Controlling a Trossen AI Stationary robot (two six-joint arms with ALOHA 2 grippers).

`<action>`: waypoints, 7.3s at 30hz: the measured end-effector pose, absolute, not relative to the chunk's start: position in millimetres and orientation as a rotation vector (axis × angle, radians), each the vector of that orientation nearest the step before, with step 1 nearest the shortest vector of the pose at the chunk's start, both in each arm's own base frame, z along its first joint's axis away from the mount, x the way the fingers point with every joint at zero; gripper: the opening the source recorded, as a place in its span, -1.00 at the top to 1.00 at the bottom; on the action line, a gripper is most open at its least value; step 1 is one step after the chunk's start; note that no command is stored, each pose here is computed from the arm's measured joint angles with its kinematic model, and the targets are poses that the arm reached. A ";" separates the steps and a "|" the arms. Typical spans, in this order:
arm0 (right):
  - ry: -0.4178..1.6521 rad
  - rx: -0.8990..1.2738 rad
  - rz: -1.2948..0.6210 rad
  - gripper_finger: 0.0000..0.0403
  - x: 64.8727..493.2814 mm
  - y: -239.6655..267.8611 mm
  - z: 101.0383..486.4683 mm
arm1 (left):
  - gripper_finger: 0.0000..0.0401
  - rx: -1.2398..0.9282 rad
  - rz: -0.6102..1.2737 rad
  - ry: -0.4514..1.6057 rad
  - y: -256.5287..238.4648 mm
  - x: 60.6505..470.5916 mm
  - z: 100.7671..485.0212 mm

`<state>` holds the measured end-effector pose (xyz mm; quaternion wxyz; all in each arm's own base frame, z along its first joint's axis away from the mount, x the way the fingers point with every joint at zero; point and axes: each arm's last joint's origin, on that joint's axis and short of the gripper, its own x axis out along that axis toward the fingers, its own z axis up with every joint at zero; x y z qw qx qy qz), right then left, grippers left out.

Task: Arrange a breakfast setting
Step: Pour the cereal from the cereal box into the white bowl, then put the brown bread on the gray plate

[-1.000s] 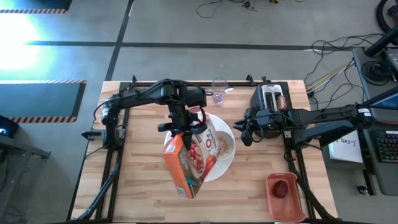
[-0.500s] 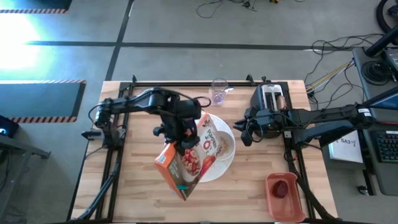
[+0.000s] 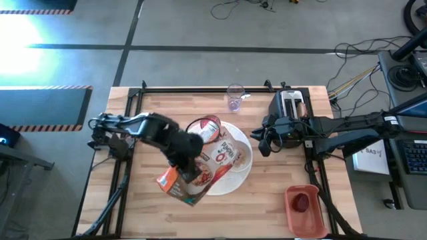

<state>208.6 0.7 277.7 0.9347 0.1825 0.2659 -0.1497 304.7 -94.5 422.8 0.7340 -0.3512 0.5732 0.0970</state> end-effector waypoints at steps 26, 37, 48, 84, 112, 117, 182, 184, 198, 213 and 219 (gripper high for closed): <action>0.544 0.373 -0.306 0.59 208.6 0.6 277.7 | 0.83 -0.602 0.709 0.863 -127.6 176.2 374.9; 0.544 0.373 -0.306 0.59 208.6 0.6 277.7 | 0.82 -0.520 0.825 0.711 -109.8 151.6 338.1; 0.544 0.373 -0.306 0.59 208.6 0.7 277.7 | 0.82 -0.336 0.994 0.613 -88.0 140.7 277.1; 0.544 0.373 -0.306 0.59 208.5 0.7 277.6 | 0.82 -0.157 1.723 0.295 5.0 142.9 144.5; 0.544 0.373 -0.306 0.59 208.6 0.6 277.7 | 0.37 -0.108 1.844 0.292 31.7 128.2 119.5; 0.544 0.373 -0.306 0.59 208.5 0.6 277.7 | 0.23 -0.169 1.842 0.344 26.9 132.6 126.7; 0.543 0.373 -0.306 0.59 208.5 0.7 277.7 | 0.16 -0.631 0.921 1.142 -27.8 158.4 210.3; 0.544 0.373 -0.306 0.59 208.6 0.7 277.7 | 0.16 -0.629 0.838 1.083 -38.6 164.3 211.8; 0.543 0.373 -0.306 0.59 208.5 0.7 277.7 | 0.16 -0.497 0.249 0.591 -92.5 205.9 246.4; 0.544 0.373 -0.306 0.59 208.6 0.7 277.7 | 0.28 -0.323 0.357 0.508 -81.6 202.5 261.5; 0.523 0.350 -0.294 0.59 209.9 0.7 279.6 | 0.33 -0.351 0.354 0.517 -81.0 200.3 258.4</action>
